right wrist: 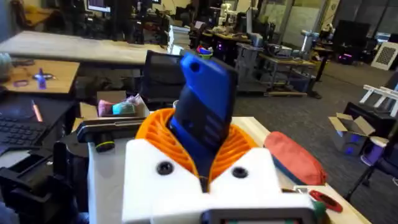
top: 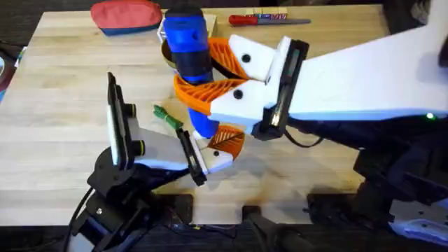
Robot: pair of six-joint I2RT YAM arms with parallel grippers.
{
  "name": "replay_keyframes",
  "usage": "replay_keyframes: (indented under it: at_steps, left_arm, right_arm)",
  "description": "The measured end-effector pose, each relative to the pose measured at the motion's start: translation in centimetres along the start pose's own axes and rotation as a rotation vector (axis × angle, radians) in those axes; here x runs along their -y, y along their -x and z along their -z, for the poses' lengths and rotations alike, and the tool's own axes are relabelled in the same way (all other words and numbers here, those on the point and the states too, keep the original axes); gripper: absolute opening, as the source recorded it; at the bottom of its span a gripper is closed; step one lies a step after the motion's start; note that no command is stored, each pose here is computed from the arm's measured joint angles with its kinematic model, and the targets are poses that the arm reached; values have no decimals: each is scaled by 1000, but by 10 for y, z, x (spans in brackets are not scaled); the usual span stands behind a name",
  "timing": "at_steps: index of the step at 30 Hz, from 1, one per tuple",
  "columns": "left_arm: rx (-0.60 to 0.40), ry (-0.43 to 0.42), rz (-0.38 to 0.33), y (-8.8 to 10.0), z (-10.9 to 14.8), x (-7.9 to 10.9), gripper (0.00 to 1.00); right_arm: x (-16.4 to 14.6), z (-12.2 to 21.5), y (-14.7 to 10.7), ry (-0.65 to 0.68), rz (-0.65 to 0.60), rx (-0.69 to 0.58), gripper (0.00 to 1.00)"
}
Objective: Pick up the gripper from the table and insert it into the empty holder that is missing its gripper. Then pick up a screw, insert it into the mounting hole, and use the screwdriver to tighten it. Finally, clean up the table by picking up the vegetable and placing it into the bucket.
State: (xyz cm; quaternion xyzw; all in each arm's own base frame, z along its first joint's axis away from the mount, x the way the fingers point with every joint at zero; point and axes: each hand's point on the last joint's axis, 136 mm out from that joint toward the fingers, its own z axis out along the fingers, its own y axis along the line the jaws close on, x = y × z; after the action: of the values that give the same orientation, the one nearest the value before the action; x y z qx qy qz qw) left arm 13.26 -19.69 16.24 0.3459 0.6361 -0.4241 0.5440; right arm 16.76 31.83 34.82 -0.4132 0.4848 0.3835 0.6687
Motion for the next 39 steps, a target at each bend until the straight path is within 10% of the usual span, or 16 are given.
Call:
replay_keyframes:
  at_steps: [39]
  left_arm:
    - [0,1,1,0,0,0,5]
  right_arm:
    - [1,-4,1,-2,-2,20,7]
